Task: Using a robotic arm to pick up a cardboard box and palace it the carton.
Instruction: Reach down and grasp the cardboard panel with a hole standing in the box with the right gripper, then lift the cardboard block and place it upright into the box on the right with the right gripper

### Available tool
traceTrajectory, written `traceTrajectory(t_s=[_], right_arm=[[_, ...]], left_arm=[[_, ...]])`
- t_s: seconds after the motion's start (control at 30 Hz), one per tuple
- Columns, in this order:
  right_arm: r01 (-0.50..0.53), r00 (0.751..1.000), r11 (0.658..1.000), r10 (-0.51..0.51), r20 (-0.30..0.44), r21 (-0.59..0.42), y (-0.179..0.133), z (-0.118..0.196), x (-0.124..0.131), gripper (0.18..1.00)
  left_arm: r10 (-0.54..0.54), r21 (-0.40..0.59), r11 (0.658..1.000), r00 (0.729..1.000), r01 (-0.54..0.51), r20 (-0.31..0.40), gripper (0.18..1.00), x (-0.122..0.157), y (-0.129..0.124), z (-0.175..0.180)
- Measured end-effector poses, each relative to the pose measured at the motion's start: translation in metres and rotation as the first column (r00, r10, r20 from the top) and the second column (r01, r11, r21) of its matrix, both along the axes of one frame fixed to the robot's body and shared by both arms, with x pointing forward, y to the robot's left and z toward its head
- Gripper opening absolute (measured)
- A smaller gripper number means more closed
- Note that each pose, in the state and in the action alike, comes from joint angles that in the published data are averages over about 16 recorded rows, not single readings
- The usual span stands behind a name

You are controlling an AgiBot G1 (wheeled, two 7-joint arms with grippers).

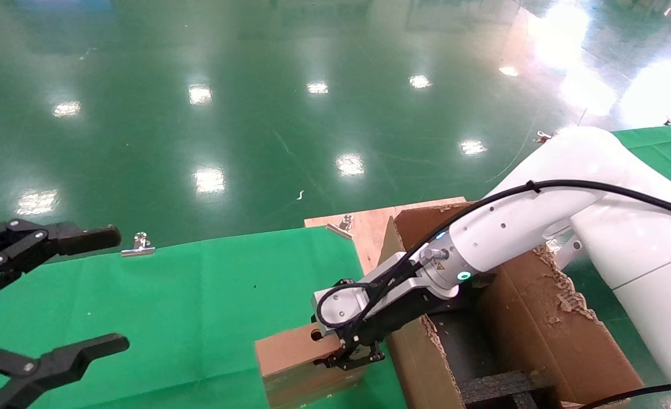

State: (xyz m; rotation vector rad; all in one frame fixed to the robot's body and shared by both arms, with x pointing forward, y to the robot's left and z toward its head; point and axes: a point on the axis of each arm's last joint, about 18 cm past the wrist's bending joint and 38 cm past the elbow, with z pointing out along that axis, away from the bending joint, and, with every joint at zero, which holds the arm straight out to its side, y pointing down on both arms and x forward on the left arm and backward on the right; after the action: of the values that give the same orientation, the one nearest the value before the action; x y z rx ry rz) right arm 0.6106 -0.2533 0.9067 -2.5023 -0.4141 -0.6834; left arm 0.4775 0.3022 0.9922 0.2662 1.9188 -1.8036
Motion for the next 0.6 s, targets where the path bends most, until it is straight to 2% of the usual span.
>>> traceTrajectory(t_s=[0.13,0.3,0.6], right_arm=[[0.003,1.0,1.0,-0.003,0.003,0.005,-0.001,0.003,0.0,0.461],[0.013,1.0,1.0,-0.014,0.026,0.027,-0.004,0.022,0.002,0.395],[0.035,0.99,0.995,-0.048,0.129,0.098,-0.024,0.097,-0.001,0.356]], left_arm=[[0.0,0.0,1.0,1.0,0.0,0.0,0.816,0.0,0.0,0.0],[0.0,0.0,1.0,1.0,0.0,0.0,0.895,0.0,0.0,0.0],[0.0,0.0,1.0,1.0,0.0,0.0,0.981,0.0,0.0,0.0]])
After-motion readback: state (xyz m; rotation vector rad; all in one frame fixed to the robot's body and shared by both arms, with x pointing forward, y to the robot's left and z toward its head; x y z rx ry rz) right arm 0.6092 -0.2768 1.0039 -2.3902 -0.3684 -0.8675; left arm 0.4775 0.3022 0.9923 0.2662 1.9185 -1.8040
